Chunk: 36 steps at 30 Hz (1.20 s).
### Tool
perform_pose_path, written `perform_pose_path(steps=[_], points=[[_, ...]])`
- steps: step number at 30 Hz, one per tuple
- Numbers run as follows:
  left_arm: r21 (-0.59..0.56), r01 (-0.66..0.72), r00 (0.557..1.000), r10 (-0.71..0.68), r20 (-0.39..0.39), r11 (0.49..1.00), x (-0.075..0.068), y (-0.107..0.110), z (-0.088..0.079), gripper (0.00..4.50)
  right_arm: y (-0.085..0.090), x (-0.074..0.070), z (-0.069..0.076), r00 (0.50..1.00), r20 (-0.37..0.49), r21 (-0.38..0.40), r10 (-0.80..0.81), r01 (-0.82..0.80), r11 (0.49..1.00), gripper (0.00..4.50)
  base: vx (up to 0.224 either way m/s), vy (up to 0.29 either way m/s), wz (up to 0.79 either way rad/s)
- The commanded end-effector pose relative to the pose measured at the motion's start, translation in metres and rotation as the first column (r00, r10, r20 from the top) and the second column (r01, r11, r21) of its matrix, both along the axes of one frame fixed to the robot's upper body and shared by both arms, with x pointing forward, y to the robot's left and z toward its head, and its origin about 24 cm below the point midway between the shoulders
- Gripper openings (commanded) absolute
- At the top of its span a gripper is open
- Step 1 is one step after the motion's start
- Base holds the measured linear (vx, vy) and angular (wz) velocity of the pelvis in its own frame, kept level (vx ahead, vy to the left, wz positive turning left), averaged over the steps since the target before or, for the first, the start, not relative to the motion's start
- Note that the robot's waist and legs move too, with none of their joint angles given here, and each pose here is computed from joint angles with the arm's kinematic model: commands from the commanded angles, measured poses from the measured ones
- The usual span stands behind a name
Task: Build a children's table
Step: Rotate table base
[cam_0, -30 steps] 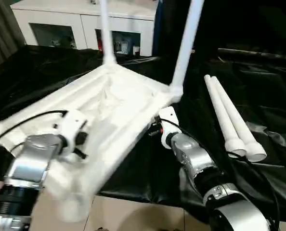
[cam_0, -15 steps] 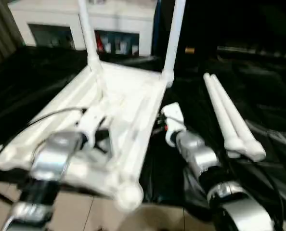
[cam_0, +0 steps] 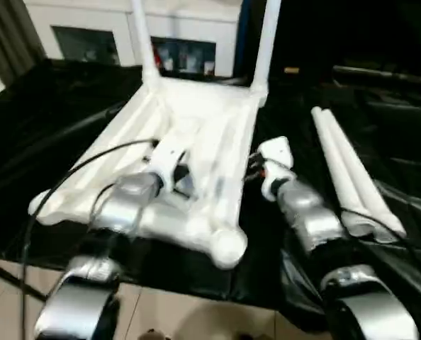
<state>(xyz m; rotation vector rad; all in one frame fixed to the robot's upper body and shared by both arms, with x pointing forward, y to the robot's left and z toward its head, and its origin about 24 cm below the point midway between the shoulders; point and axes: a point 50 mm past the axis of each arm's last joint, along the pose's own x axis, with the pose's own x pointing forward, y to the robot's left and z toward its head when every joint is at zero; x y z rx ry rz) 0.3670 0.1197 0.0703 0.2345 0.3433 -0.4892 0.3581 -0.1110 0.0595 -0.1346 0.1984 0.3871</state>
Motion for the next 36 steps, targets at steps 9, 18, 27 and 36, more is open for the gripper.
perform_pose_path(steps=[9,18,27,36], points=[[-0.051,0.119,0.976,-0.107,0.191,0.992,0.006,-0.007,0.036,0.0,-0.017,-0.013,0.014,0.998,0.033,-0.023,0.062,-0.061,0.998,0.06,0.0,0.0,0.0],[-0.066,0.543,0.839,-0.536,0.092,0.837,-0.033,-0.003,0.036,0.46,-0.023,-0.026,0.029,0.981,0.027,-0.015,0.192,-0.192,0.981,0.0,0.0,0.0,0.0],[-0.033,0.806,0.579,-0.799,-0.163,0.591,-0.079,0.007,0.032,1.04,-0.051,-0.059,0.054,0.852,-0.079,-0.059,0.517,-0.522,0.851,0.0,0.0,0.0,0.0],[0.157,0.766,0.643,-0.743,-0.186,0.623,-0.058,0.012,0.025,1.74,-0.059,-0.098,0.054,0.663,-0.264,-0.049,0.701,-0.735,0.677,0.0,0.0,0.0,0.0]])
